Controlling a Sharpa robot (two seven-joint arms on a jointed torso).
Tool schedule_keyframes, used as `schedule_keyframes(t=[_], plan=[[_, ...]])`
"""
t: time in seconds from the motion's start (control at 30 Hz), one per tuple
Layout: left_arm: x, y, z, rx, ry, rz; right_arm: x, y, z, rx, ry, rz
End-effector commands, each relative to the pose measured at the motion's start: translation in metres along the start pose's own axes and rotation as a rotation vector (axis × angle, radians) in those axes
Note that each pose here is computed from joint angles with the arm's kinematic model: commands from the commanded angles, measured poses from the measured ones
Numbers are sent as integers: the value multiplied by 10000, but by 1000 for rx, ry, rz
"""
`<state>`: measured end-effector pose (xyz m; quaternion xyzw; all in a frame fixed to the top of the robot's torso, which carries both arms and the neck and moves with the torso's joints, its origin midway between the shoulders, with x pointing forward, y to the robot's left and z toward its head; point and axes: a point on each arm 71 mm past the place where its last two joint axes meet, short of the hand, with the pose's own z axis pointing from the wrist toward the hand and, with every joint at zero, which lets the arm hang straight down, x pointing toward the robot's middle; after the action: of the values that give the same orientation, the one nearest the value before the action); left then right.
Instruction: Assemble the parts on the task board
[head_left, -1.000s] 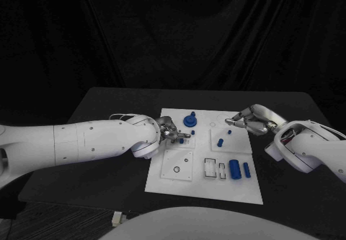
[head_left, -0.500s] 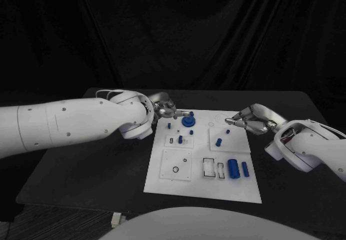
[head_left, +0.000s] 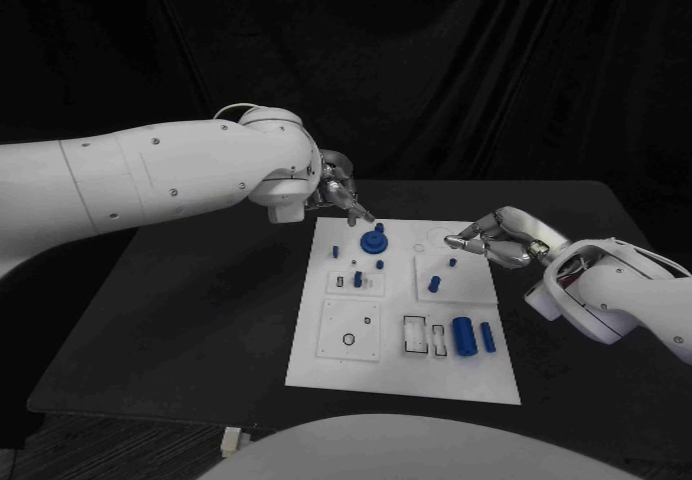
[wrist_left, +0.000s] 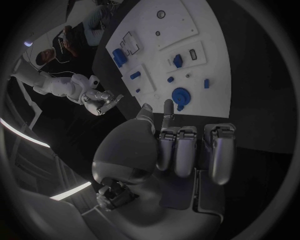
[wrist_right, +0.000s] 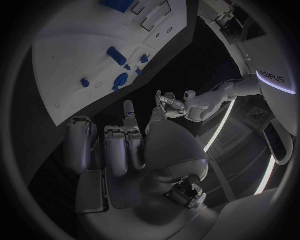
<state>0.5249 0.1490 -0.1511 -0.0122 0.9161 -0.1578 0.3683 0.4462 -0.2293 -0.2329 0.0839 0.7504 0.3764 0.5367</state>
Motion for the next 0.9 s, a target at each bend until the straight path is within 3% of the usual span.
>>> schedule_keyframes(t=[0.03, 0.27, 0.43, 0.67, 0.9], plan=[[74, -7, 46, -16, 249, 64, -1, 32, -12, -23, -20, 1], [-29, -50, 194, -61, 292, 76, 12, 51, -2, -30, -16, 2], [-42, -83, 281, -79, 302, 76, 26, 65, 11, -34, -11, 3], [143, -133, 471, -93, 343, 77, 39, 81, 19, -38, -6, 5], [309, -163, 585, -95, 367, 73, 37, 84, 9, -39, -9, 5]])
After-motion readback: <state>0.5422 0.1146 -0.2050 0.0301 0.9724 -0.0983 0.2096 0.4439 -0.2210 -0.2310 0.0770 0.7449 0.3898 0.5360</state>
